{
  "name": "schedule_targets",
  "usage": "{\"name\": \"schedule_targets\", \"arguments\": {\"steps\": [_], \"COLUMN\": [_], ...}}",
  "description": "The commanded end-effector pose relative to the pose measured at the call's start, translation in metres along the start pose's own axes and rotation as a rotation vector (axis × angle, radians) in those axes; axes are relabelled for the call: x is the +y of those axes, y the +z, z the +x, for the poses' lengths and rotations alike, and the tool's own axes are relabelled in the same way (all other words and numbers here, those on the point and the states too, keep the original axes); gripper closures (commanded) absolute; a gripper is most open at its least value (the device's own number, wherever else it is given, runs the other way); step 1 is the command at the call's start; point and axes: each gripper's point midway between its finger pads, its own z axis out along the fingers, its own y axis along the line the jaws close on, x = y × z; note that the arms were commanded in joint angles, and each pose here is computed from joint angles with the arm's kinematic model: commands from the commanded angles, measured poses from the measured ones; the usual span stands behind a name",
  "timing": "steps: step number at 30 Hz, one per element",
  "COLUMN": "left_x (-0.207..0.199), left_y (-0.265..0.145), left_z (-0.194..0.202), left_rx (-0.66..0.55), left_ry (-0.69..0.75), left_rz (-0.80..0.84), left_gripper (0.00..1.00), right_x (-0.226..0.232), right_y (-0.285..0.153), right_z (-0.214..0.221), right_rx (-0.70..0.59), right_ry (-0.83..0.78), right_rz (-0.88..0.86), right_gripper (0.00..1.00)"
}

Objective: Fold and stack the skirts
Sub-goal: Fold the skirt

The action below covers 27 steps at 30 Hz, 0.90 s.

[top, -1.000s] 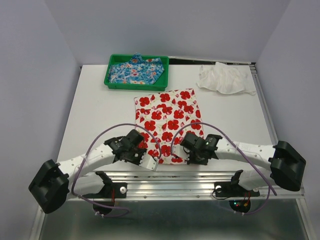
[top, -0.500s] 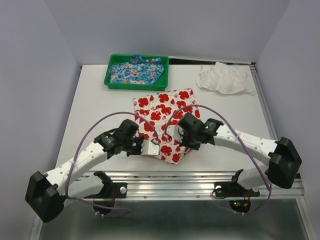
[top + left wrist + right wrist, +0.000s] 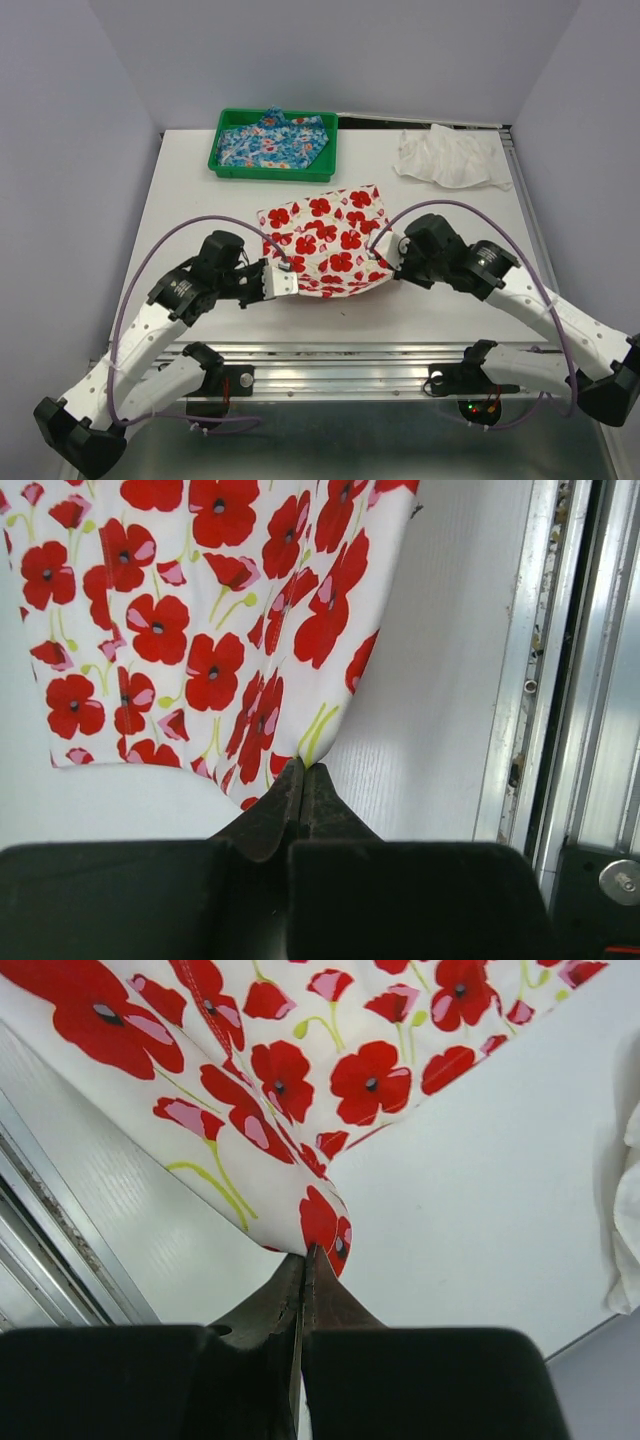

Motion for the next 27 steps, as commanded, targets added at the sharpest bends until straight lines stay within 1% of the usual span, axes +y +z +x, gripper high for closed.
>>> {"name": "schedule_targets", "arguments": {"steps": [1,4,6,7,8,10,11,12,14,15,17,19,27], "left_x": [-0.012,-0.012,-0.008,-0.005,-0.004,0.003,0.008,0.016,0.025,0.033,0.042,0.056,0.106], "left_y": [-0.017,-0.02,-0.021,-0.022,-0.021,-0.019,-0.019,-0.016,-0.015,-0.012,-0.009,-0.005,0.008], "left_z": [-0.008,-0.005,-0.008,-0.014,-0.017,-0.025,-0.025,-0.025,-0.021,-0.016,-0.009,0.0,0.014], "left_rx": [-0.036,-0.015,-0.016,-0.03,-0.038,-0.062,-0.057,-0.058,-0.043,-0.029,-0.008,0.013,0.031], "left_ry": [-0.008,0.001,-0.04,-0.073,-0.088,-0.113,-0.134,-0.144,-0.166,-0.188,-0.208,-0.245,-0.32], "left_rz": [0.006,-0.001,-0.011,-0.021,-0.019,-0.032,-0.055,-0.081,-0.113,-0.128,-0.147,-0.166,-0.232], "left_gripper": [1.0,1.0,1.0,1.0,1.0,1.0,1.0,1.0,1.0,1.0,1.0,1.0,1.0], "right_x": [-0.016,-0.018,-0.024,-0.032,-0.038,-0.058,-0.069,-0.085,-0.101,-0.108,-0.121,-0.129,-0.171], "right_y": [-0.019,-0.026,-0.027,-0.029,-0.029,-0.029,-0.03,-0.036,-0.038,-0.031,-0.03,-0.016,0.029], "right_z": [0.005,0.002,0.0,-0.008,-0.012,-0.028,-0.033,-0.047,-0.057,-0.06,-0.074,-0.08,-0.078], "right_rx": [-0.007,-0.011,-0.007,-0.033,-0.036,-0.082,-0.082,-0.123,-0.145,-0.136,-0.155,-0.144,-0.1], "right_ry": [0.014,0.02,0.016,0.015,0.019,0.019,0.022,0.029,0.04,0.044,0.031,0.009,-0.023], "right_rz": [0.085,0.085,0.11,0.14,0.168,0.25,0.295,0.362,0.404,0.413,0.433,0.427,0.414], "right_gripper": [0.99,0.99,0.99,0.99,0.99,0.99,0.99,0.99,0.99,0.99,0.99,0.99,0.99]}}
